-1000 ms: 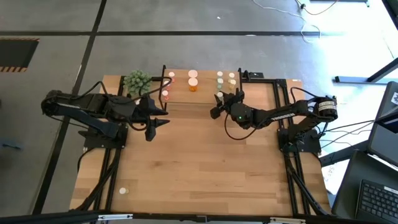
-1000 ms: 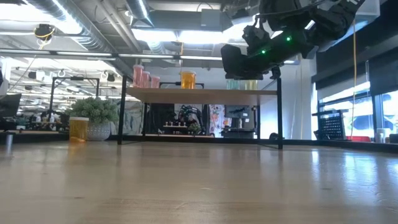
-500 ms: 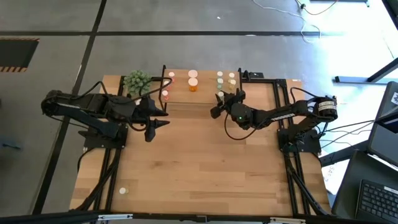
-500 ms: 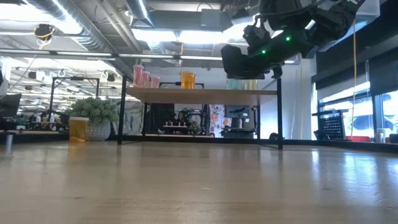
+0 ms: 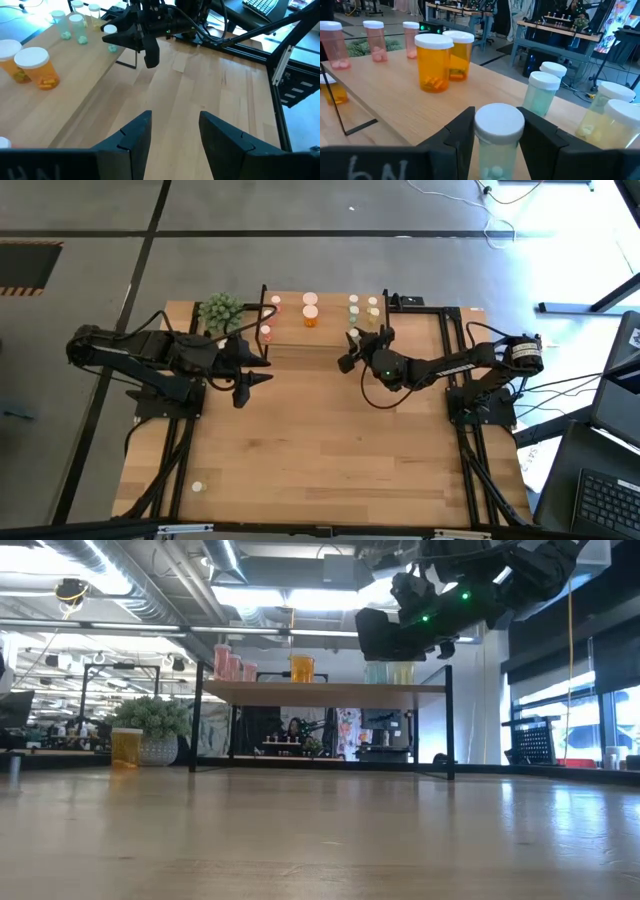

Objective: Pick and place medicine bottles onto shelf by color
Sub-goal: Put the blue medicine bottle on the shelf, aligned with the other blue medicine bottle

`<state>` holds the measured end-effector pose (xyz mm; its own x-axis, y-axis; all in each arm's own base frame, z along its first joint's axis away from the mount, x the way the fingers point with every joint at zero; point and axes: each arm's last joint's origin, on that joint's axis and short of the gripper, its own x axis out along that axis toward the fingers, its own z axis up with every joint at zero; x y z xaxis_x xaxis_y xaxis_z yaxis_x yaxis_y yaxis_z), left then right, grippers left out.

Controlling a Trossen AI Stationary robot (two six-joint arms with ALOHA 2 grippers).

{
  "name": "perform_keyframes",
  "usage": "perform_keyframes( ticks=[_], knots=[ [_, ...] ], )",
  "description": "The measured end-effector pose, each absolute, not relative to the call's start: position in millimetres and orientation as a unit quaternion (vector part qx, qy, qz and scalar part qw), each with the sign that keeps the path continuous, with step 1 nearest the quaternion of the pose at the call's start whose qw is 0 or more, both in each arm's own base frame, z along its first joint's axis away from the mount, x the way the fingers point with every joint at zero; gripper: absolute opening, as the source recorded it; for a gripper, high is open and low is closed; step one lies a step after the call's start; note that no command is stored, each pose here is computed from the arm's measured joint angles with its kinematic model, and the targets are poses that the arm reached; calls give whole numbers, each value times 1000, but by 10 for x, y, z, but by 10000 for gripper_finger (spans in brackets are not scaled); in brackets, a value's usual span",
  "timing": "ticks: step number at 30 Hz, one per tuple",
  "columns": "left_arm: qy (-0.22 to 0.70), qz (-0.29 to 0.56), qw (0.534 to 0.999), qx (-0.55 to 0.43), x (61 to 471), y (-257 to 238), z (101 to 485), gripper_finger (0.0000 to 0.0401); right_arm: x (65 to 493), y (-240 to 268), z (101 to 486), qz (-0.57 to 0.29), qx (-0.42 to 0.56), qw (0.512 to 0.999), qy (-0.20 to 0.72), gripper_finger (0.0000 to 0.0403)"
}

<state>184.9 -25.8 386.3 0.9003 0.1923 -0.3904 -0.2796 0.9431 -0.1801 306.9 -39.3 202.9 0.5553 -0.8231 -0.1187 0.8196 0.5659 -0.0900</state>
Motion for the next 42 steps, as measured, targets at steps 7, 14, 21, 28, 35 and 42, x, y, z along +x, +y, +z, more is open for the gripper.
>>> perform_keyframes(
  ticks=[7,14,21,28,35,42],
  knots=[
    [187,122,968,-117,1849,-258,3864,160,3069,-394,2036,-466,-18,882,75,144],
    [187,122,968,-117,1849,-258,3864,160,3064,-400,2060,-479,-39,874,76,144],
    [187,122,968,-117,1849,-258,3864,160,3065,-400,2069,-478,-48,874,78,144],
    [187,122,968,-117,1849,-258,3864,160,3070,-401,2100,-479,-53,874,69,144],
    [187,122,968,-117,1849,-258,3863,160,3072,-401,2121,-479,-59,873,64,144],
    [187,122,968,-117,1849,-258,3863,160,3055,-343,2209,-471,-82,876,58,144]
  ],
)
